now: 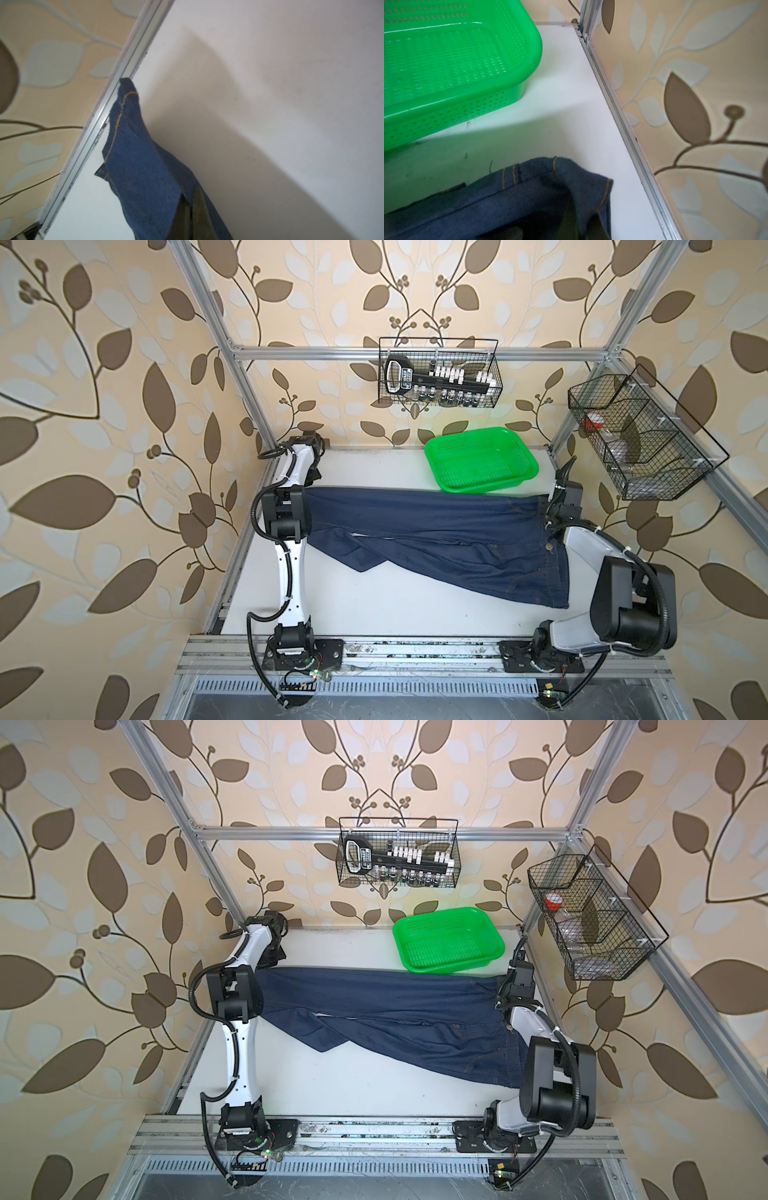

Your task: Fold and stack the trousers

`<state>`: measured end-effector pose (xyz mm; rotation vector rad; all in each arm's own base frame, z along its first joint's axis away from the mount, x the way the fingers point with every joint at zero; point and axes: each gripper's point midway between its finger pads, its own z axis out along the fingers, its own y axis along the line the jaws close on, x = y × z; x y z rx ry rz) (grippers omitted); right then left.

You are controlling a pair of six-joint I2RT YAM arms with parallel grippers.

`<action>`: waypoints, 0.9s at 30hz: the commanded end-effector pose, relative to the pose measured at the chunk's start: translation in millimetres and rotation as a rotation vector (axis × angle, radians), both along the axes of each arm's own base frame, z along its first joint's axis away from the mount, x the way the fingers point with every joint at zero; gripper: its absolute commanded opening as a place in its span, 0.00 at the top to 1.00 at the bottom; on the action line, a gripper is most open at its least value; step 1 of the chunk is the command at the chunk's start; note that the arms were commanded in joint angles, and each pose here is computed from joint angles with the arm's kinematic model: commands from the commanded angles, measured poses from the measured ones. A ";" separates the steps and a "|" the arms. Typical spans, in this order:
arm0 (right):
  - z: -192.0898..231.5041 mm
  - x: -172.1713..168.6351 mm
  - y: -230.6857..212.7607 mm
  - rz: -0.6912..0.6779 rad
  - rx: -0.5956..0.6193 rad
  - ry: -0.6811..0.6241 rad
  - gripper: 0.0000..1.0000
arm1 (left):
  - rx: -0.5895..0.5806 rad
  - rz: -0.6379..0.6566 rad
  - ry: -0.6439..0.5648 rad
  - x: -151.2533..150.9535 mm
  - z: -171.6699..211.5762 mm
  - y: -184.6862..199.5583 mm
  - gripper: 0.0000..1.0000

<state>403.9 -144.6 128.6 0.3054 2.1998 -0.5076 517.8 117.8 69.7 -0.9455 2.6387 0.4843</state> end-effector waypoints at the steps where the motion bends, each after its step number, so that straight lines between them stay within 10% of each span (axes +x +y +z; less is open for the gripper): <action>1: 10.1 24.3 -12.8 0.013 -0.022 -0.030 0.96 | -0.076 -0.066 -0.117 22.7 14.8 -14.3 1.00; 8: -15.5 53.1 -11.4 0.059 0.041 0.065 0.82 | -0.084 -0.095 -0.100 24.5 10.2 -25.6 0.93; 18: -9.3 47.9 -4.8 0.101 0.092 0.138 0.44 | -0.077 -0.134 -0.193 18.8 78.1 -26.9 0.35; 27: 22.5 14.7 28.8 0.101 0.306 0.084 0.35 | -0.164 -0.135 -0.101 -58.0 112.2 -45.6 0.28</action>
